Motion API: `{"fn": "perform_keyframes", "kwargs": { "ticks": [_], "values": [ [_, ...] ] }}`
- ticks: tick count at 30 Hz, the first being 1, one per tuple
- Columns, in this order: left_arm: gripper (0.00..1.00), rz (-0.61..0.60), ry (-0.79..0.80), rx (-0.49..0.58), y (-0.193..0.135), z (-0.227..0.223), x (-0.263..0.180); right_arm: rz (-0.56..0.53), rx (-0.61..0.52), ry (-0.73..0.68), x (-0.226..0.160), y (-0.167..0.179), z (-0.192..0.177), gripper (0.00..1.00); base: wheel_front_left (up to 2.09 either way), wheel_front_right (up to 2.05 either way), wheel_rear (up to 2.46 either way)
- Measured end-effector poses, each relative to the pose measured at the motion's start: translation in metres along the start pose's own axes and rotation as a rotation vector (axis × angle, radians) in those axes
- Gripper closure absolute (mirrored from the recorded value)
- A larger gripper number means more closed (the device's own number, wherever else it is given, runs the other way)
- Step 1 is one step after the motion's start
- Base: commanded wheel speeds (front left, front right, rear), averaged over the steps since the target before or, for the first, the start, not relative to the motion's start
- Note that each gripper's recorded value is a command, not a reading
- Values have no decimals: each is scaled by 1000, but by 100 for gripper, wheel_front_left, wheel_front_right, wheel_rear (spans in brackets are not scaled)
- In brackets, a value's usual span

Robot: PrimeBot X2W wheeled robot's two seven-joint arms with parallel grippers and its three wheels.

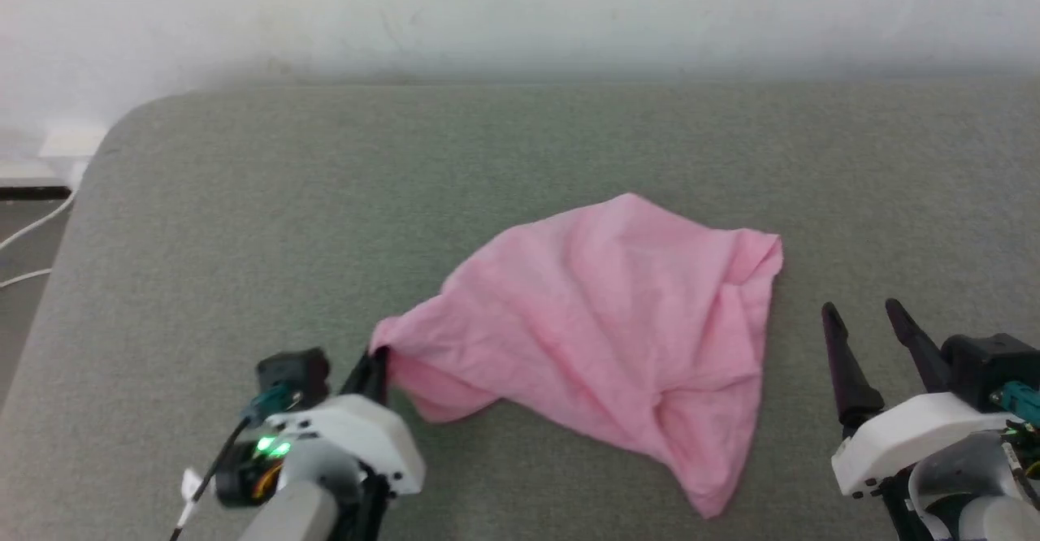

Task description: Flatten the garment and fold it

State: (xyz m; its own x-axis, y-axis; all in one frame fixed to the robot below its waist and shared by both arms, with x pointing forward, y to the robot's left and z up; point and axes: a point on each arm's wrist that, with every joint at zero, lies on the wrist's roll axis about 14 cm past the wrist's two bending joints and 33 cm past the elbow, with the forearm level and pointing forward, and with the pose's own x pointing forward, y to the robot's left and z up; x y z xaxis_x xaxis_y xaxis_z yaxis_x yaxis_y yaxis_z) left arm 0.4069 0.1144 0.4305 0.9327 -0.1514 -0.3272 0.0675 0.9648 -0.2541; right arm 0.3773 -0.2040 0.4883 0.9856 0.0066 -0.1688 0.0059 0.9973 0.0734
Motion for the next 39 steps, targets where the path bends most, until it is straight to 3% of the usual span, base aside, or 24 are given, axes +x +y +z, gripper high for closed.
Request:
{"fn": "perform_keyframes", "kwargs": {
  "ticks": [2, 4, 5, 11, 22, 23, 24, 25, 26, 30, 34, 39],
  "values": [
    [100, 76, -3, -12, 25, -2, -11, 26, -1, 8, 4, 9, -1, 0, 0, 0, 0],
    [51, 120, -2, -24, 40, -4, -21, 56, -2, 20, 8, 18, -3, 0, 0, 0, 0],
    [0, 135, 0, -37, 45, -6, -25, 72, 0, 31, 9, 24, -5, 0, 0, 0, 0],
    [0, 217, -140, -98, 68, 12, -45, 173, -5, 139, 16, 58, -27, 0, 0, 0, 0],
    [0, 315, -452, -52, 85, 84, -70, 275, -27, 499, 23, 93, -90, 0, 0, 0, 0],
    [0, 318, -456, -52, 85, 83, -71, 285, -32, 508, 24, 97, -91, 18, 0, 0, 0],
    [0, 322, -456, -53, 86, 82, -73, 292, -33, 513, 26, 99, -91, 59, 0, 0, 0],
    [0, 326, -455, -53, 87, 80, -74, 297, -35, 516, 27, 101, -91, 91, 0, 0, 0],
    [0, 327, -454, -52, 88, 79, -74, 299, -36, 517, 28, 102, -91, 100, 0, 0, 0],
    [0, 325, -446, -60, 88, 75, -73, 292, -30, 500, 34, 100, -86, 100, 0, 0, 0],
    [0, 317, -439, -64, 87, 72, -71, 256, -7, 385, 50, 90, -57, 100, 0, 0, 0],
    [0, 302, -430, -61, 84, 68, -70, 117, -6, 285, 69, 42, -22, 100, 0, 0, 0]
  ]
}}
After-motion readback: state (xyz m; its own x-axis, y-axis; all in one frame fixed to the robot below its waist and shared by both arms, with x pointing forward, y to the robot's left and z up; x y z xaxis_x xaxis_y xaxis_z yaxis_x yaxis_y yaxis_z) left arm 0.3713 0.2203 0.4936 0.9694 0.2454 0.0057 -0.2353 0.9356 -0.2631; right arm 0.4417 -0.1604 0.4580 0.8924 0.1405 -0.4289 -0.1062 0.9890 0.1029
